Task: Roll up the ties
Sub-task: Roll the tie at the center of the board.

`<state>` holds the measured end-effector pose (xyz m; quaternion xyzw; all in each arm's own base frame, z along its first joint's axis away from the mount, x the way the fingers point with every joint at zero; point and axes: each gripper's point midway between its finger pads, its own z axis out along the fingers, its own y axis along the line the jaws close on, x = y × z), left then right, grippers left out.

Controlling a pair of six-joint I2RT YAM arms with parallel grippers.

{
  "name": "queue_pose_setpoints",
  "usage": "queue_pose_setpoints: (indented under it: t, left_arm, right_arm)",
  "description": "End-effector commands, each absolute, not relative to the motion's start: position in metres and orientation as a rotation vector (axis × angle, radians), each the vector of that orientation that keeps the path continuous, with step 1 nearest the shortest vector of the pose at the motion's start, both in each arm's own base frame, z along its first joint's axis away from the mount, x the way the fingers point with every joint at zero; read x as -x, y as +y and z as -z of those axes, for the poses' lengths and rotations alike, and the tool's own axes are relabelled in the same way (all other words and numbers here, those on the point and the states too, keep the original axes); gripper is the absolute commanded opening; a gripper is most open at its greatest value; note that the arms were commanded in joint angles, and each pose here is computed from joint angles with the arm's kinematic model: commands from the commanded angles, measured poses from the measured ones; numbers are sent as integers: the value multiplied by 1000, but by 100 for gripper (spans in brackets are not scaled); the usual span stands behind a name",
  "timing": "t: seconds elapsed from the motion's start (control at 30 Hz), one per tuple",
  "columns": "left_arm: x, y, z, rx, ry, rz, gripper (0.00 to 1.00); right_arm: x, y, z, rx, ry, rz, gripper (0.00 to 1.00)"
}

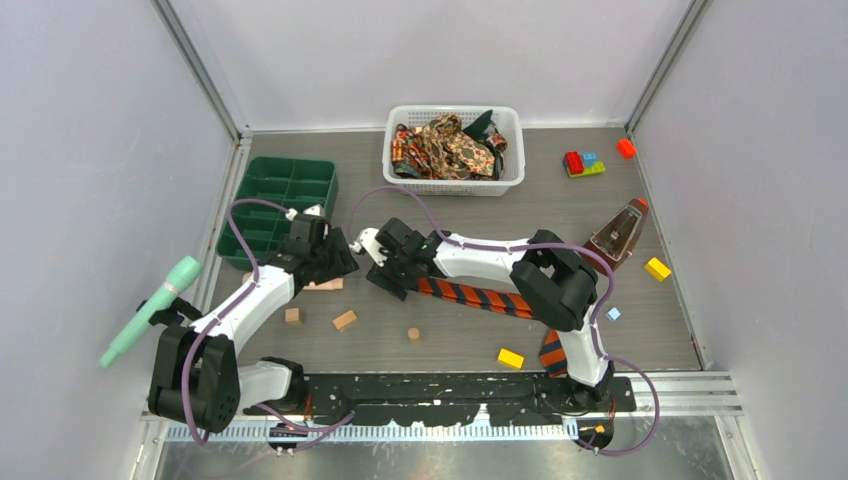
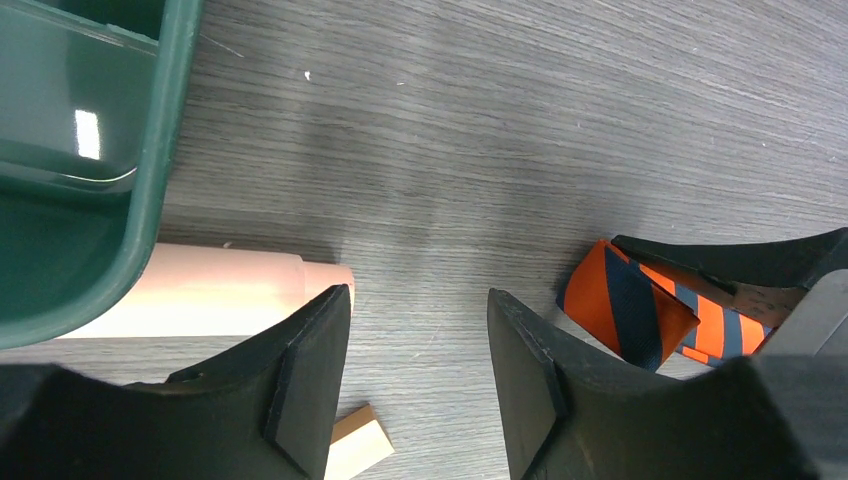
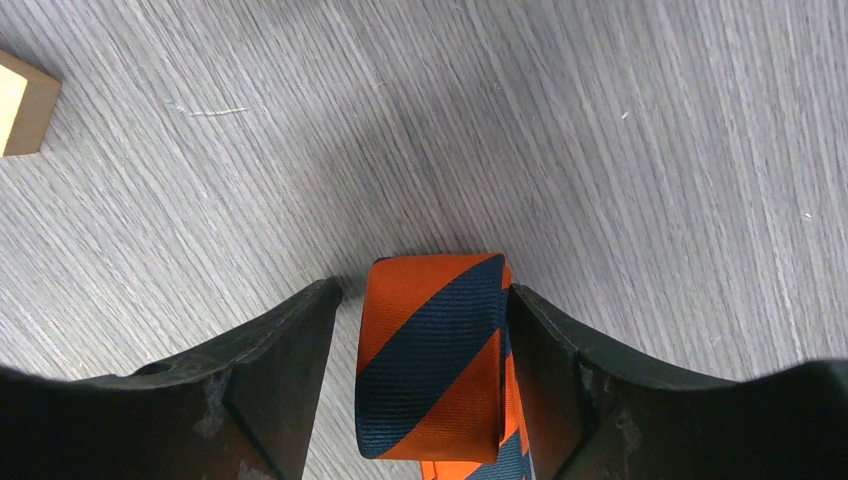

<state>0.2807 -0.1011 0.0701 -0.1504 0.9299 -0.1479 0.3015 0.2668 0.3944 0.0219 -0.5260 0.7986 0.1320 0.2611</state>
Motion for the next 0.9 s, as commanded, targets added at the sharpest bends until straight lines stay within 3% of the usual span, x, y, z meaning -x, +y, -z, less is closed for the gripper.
queue_pose_setpoints:
  t: [0.0,0.37,0.7,0.83,0.87]
  left_arm:
    - [-279,-100,-75,400,2452,403,55]
    - [-279,-99,-75,398,2455,399,55]
    - [-280,-100,-74,399,2461,406,54]
    - [-280,-100,-74,397,2460,406,54]
    - [-280,-100,-73,397,2461,409,54]
  right_arm:
    - [-247,376,-6,1519,2216,-307,70]
    - [-254,360,-2,1565,2203,-198,72]
    - [-239,354,7,1572,2251,-256,48]
    - [-235,354,9,1544,2258,-290,45]
    - [-236,356,8,1536,2252,-299,49]
